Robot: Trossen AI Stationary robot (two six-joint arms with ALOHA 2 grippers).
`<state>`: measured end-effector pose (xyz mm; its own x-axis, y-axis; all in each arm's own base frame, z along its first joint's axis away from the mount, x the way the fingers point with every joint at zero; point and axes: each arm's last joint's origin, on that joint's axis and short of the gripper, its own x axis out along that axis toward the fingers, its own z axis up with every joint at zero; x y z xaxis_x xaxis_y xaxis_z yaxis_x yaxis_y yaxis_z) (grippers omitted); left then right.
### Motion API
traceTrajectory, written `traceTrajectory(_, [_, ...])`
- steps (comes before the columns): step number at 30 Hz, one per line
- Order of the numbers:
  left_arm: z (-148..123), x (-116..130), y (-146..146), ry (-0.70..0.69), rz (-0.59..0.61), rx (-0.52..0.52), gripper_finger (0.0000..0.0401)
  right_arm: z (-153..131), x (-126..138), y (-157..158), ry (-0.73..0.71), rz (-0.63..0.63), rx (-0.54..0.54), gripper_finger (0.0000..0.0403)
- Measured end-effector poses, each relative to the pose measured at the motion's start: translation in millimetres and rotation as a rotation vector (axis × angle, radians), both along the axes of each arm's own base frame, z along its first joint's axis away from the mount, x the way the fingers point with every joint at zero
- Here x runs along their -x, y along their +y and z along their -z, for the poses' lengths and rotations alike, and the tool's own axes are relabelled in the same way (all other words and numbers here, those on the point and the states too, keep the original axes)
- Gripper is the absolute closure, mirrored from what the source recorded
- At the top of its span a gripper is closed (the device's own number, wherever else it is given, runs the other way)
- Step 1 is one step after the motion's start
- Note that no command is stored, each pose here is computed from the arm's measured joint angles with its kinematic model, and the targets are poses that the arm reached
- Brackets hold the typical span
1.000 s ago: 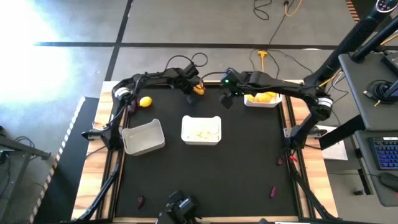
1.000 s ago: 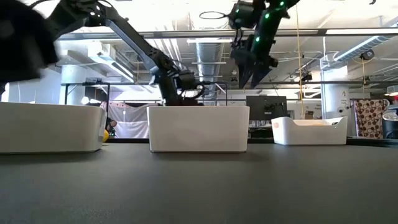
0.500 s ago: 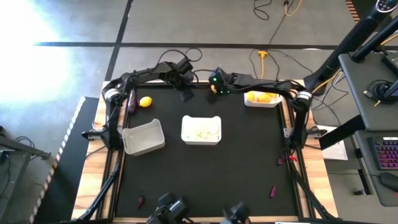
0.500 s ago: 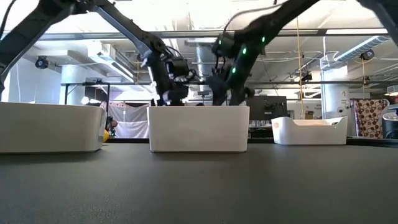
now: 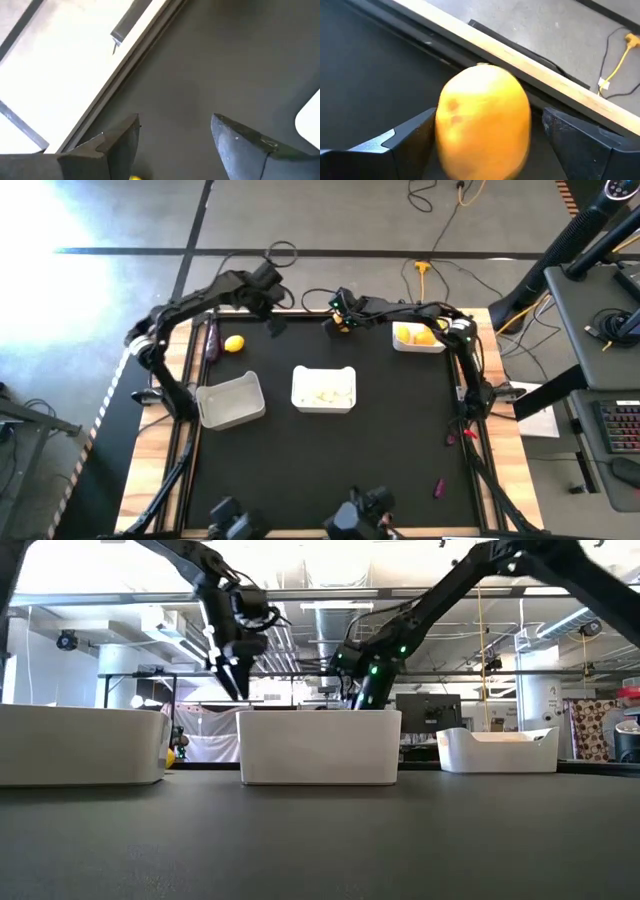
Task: Sort produce into baskets
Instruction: Put the yellow lemon into the top white bin
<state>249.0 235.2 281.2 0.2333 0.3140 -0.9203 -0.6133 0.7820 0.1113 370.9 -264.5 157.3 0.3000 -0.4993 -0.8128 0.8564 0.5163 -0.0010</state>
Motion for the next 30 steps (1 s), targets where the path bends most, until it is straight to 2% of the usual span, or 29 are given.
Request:
traceTrajectory(6, [-2,43,-7,0.014,-0.079,0.012,0.0171,11,-16,-14,-0.032,0.039,-0.009,0.0078])
traceTrajectory(13, [15,80,-17,0.07,-0.154,0.085,0.0171,6,-26,-21,-0.04,0.032,-0.015,0.0159])
traceTrajectory(17, [25,85,-24,0.114,-0.148,0.135,0.0171,3,-25,-21,0.006,0.006,-0.029,0.0189])
traceTrajectory(23, [38,89,-28,0.146,-0.144,0.168,0.0171,4,-14,-12,0.119,-0.022,-0.117,0.018])
traceTrajectory(30, [37,90,-29,0.163,-0.099,0.168,0.0171,7,-4,0,0.241,-0.037,-0.228,0.0187])
